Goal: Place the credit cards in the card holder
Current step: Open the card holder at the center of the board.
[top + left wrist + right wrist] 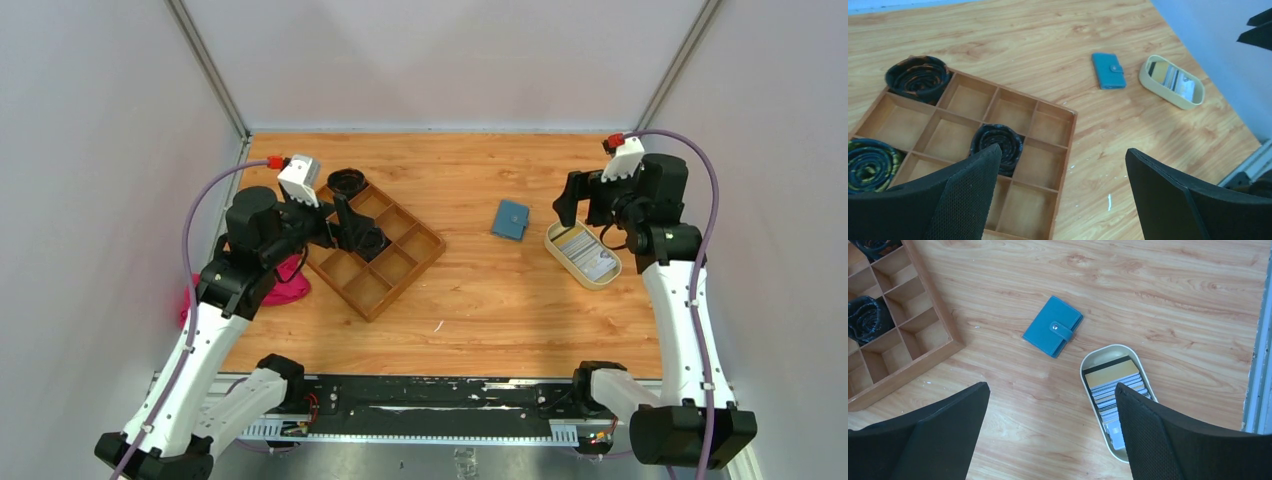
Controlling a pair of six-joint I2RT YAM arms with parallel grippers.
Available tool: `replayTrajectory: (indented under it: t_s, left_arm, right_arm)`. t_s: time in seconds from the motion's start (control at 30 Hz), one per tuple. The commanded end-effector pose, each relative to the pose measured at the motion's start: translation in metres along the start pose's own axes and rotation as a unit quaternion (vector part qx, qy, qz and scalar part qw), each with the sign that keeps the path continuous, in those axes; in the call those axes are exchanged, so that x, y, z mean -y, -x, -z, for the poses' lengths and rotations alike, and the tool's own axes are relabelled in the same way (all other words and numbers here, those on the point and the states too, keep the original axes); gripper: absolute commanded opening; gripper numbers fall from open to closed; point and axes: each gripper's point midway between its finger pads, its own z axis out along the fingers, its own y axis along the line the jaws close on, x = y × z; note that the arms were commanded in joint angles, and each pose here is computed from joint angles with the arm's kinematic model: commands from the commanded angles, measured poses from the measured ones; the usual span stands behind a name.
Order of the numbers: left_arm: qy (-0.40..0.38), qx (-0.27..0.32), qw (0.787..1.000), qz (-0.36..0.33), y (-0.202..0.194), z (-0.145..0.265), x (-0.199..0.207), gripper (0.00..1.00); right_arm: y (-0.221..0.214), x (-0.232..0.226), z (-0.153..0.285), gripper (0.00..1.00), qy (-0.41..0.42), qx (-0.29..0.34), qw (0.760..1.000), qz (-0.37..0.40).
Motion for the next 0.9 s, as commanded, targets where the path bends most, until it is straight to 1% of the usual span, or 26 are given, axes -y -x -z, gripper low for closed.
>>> replayTrajectory:
  t_s: [0.0, 0.13, 0.23, 0.33, 0.43, 0.53, 0.6, 0.7, 0.87]
  left_arm:
    - [0.008, 0.005, 0.998, -0.057, -0.004, -0.005, -0.008, 1.0]
    - [-0.005, 0.02, 0.997, -0.079, -0.009, -0.01, -0.009, 1.0]
    - [-0.009, 0.016, 0.996, -0.082, -0.016, -0.014, -0.01, 1.0]
    - [0.0, 0.012, 0.996, -0.086, -0.025, -0.015, -0.016, 1.0]
    - [0.015, 0.021, 0.996, -0.09, -0.035, -0.014, -0.025, 1.0]
    - [0.035, 0.018, 0.995, -0.095, -0.049, -0.014, -0.036, 1.0]
    - [0.062, -0.001, 0.992, -0.106, -0.058, -0.012, -0.048, 1.0]
    - [0.099, -0.009, 0.989, -0.111, -0.062, -0.005, -0.061, 1.0]
    - [0.097, -0.015, 0.989, -0.107, -0.069, -0.006, -0.061, 1.0]
  right_arm:
    - [0.009, 0.0, -0.005, 1.0, -0.001, 0.007, 1.0, -0.008]
    - [0.012, -0.002, -0.006, 1.0, 0.01, 0.016, 1.0, 0.018]
    - [0.013, -0.008, -0.007, 1.0, 0.034, 0.03, 0.996, 0.073]
    - [0.002, -0.028, -0.012, 1.0, 0.112, 0.023, 0.981, 0.155]
    - [-0.013, -0.04, -0.015, 1.0, 0.161, 0.013, 0.967, 0.199]
    - [-0.031, -0.046, -0.021, 1.0, 0.189, -0.003, 0.961, 0.201]
    - [-0.044, -0.053, -0.027, 1.0, 0.223, -0.011, 0.954, 0.199]
    - [-0.059, -0.049, -0.047, 1.0, 0.23, -0.038, 0.959, 0.162]
    - [-0.07, -0.041, -0.081, 0.99, 0.238, -0.085, 0.963, 0.094]
